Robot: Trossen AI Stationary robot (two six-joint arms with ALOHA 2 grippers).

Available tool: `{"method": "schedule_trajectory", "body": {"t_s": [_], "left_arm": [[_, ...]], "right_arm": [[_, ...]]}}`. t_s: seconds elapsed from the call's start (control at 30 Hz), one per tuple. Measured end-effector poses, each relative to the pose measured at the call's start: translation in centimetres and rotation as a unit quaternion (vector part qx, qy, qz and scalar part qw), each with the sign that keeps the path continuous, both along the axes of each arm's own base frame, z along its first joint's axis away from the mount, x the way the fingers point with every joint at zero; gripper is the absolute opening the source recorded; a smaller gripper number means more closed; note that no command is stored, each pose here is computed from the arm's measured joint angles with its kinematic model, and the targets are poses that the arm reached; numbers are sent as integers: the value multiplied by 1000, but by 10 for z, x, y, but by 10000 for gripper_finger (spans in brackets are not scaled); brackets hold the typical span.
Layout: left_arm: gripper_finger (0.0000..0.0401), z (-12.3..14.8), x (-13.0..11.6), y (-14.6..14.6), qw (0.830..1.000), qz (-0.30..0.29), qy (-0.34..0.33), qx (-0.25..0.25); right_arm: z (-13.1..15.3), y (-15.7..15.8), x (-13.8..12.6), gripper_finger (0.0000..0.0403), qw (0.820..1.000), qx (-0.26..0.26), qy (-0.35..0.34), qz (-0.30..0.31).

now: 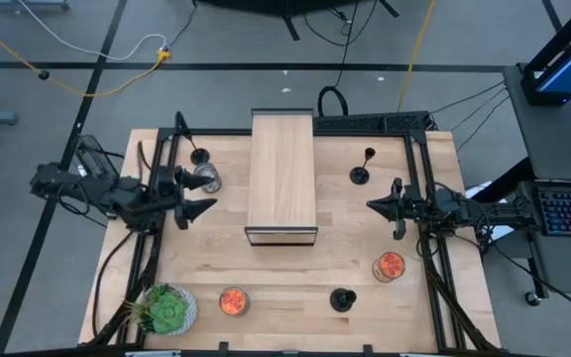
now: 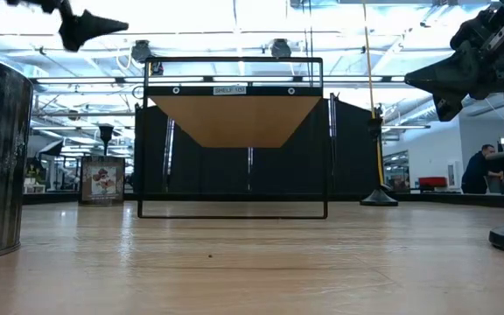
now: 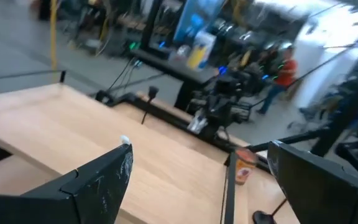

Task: Pick & Place candle stick holders
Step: Put the top left black candle holder on the shelf

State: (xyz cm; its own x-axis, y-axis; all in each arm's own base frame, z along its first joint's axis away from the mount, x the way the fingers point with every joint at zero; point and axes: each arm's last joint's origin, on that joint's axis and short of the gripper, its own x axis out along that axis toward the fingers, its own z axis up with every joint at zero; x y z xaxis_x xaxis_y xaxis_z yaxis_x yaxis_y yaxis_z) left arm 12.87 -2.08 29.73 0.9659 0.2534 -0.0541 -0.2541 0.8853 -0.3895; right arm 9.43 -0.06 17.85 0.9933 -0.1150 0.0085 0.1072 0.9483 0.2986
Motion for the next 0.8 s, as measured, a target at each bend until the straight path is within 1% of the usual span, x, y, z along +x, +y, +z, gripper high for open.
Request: {"method": "schedule_trajectory", "body": {"t_s": [0.13,0.23,0.3,0.43,0.57,0.67,0.8], "left_arm": [[379,33,22,2,998,28,42,-43],[379,51,41,4,997,31,50,-46],[379,62,54,5,999,28,26,-33],[379,77,76,2,998,19,-57,-24],[379,85,84,5,993,29,-113,-10],[379,84,84,13,992,64,-107,-20],[379,71,85,22,985,159,-56,-25]], "right_arm": [[0,0,0,0,1000,0,0,0],[0,0,0,0,1000,0,0,0],[0,0,0,0,1000,0,0,0],[0,0,0,0,1000,0,0,0],[0,0,0,0,1000,0,0,0],[0,0,0,0,1000,0,0,0],[0,0,0,0,1000,0,0,0]]}}
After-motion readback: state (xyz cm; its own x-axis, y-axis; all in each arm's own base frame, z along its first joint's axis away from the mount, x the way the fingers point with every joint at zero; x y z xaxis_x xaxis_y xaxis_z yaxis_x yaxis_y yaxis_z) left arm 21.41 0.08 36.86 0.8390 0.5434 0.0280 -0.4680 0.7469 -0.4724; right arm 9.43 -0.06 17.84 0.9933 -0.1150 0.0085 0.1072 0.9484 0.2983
